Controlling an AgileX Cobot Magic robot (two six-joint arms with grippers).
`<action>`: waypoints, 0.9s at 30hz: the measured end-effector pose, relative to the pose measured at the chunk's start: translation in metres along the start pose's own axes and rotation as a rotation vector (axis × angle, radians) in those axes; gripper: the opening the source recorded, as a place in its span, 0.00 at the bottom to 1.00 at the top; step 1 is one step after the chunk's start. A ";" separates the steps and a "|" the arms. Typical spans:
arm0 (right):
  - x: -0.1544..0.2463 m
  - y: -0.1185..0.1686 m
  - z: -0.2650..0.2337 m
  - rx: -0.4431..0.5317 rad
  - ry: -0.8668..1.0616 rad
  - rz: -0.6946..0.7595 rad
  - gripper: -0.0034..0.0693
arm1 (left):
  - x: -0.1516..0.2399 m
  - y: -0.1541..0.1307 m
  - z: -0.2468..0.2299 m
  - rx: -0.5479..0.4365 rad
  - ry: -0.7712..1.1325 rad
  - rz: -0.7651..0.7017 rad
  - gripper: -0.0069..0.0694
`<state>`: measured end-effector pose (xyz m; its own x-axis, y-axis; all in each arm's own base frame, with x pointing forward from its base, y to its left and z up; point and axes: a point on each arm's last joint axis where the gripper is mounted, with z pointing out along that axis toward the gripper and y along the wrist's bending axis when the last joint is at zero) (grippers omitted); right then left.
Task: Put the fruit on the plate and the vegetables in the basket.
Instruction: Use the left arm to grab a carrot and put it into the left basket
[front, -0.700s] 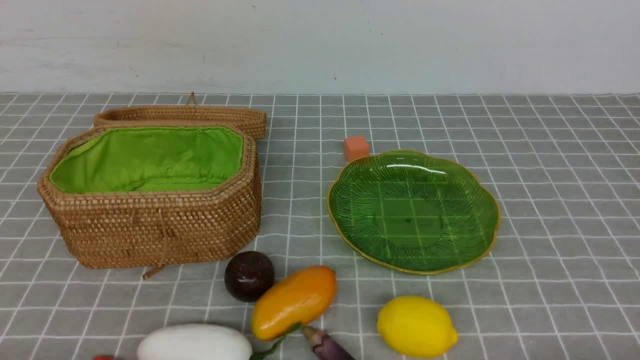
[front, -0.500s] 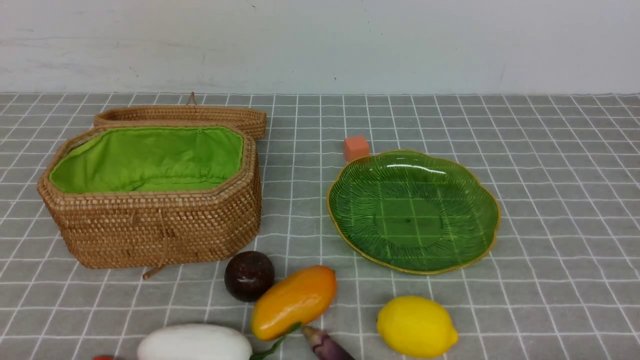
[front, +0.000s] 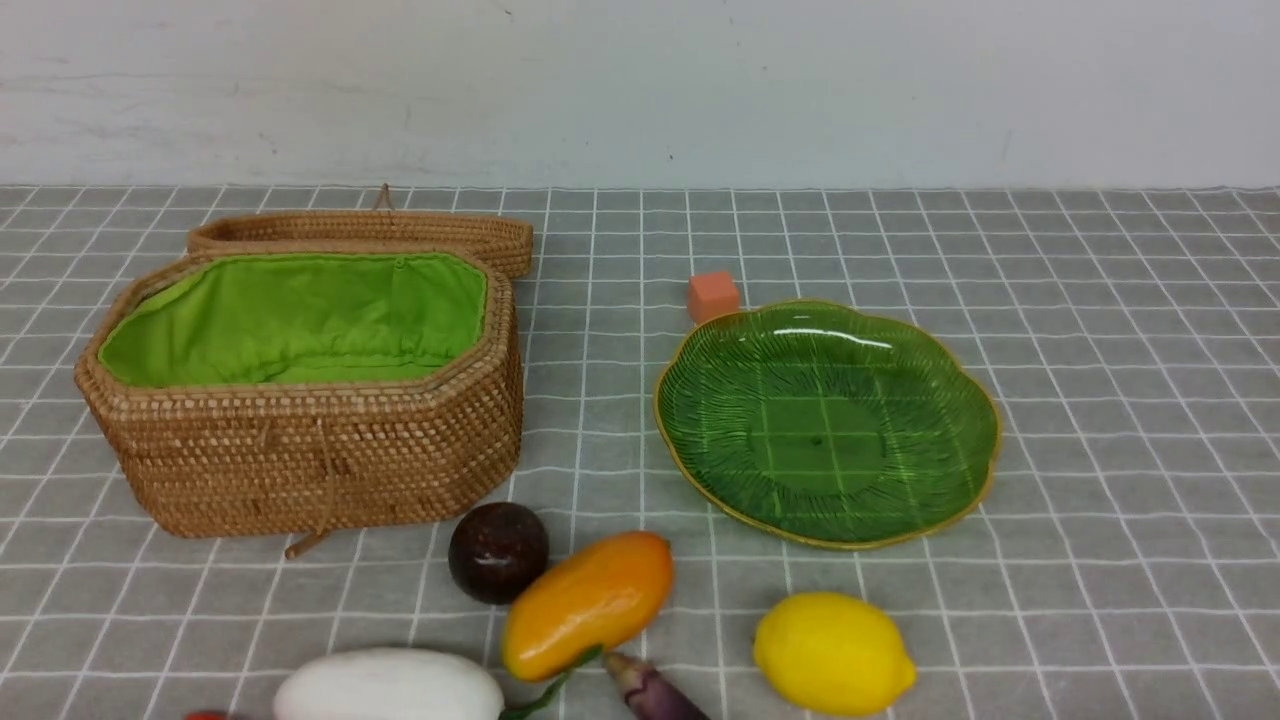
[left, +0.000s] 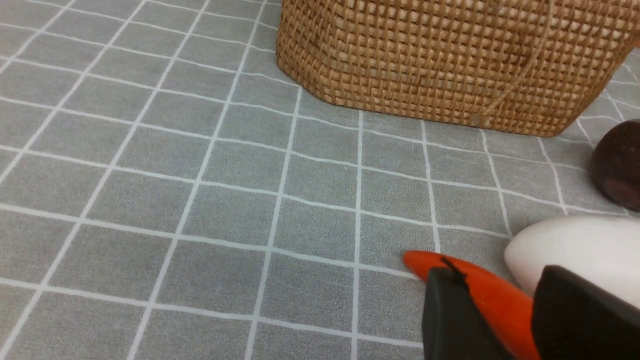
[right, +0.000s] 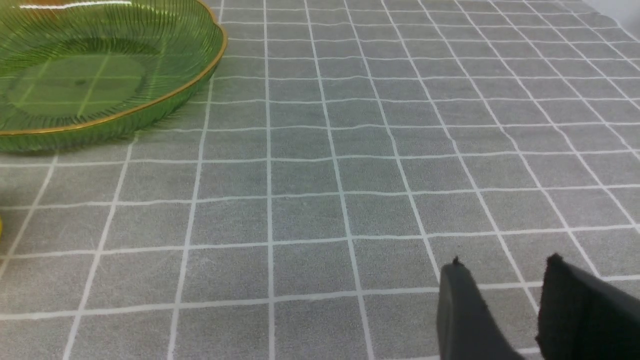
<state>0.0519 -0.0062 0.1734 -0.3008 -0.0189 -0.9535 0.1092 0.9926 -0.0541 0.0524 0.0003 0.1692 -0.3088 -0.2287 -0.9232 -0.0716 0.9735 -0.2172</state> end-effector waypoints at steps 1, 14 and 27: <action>0.000 0.000 0.000 0.000 0.000 0.000 0.38 | 0.000 0.000 0.000 0.000 0.000 0.000 0.40; 0.000 0.000 0.000 0.001 0.000 0.000 0.38 | 0.000 0.000 0.000 0.000 0.000 0.000 0.40; 0.000 0.000 0.000 0.001 0.000 0.000 0.38 | -0.048 -0.011 -0.014 0.236 -0.522 -0.368 0.40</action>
<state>0.0519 -0.0062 0.1734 -0.3008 -0.0186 -0.9535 0.1099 0.9925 -0.0541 0.0543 0.0001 0.2203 0.1986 -0.5735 -0.7948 0.1431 0.8192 -0.5554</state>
